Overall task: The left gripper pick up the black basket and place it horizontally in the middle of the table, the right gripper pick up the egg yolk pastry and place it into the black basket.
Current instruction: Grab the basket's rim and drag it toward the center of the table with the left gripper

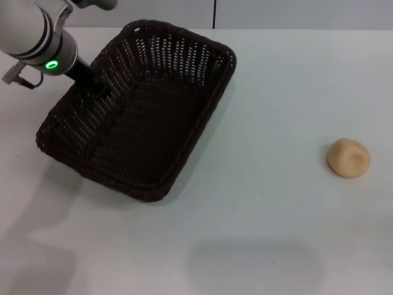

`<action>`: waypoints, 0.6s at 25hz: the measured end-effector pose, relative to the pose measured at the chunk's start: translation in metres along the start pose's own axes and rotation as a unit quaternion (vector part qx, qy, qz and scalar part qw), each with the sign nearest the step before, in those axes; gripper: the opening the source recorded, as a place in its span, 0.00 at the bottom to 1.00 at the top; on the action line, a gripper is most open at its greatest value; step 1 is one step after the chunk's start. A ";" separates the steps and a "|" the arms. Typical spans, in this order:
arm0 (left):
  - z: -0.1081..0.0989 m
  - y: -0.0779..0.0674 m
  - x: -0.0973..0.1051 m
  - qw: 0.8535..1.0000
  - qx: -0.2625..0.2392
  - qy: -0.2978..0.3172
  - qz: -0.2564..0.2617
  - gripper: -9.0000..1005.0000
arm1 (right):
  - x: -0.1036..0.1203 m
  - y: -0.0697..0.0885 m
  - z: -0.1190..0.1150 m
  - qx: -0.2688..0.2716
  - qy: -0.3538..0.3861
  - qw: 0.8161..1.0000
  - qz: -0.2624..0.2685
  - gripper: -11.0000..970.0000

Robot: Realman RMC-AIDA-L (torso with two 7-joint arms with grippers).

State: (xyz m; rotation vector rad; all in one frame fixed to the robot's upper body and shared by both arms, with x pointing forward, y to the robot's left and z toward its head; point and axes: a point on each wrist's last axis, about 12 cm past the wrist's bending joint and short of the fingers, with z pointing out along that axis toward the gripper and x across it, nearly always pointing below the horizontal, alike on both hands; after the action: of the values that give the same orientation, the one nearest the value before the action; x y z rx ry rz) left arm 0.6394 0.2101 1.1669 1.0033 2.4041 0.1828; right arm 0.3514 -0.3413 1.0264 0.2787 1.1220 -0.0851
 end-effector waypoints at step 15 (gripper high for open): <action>-0.036 -0.027 -0.044 0.981 0.057 -0.081 0.167 0.34 | -0.003 0.003 -0.002 -0.005 -0.010 1.000 0.007 0.77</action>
State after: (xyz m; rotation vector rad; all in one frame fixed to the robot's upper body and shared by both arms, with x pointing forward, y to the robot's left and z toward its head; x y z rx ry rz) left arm 0.6299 0.1629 1.2070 1.4149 2.1066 0.0776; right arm 0.3489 -0.3383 1.0284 0.2761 1.1007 -0.0700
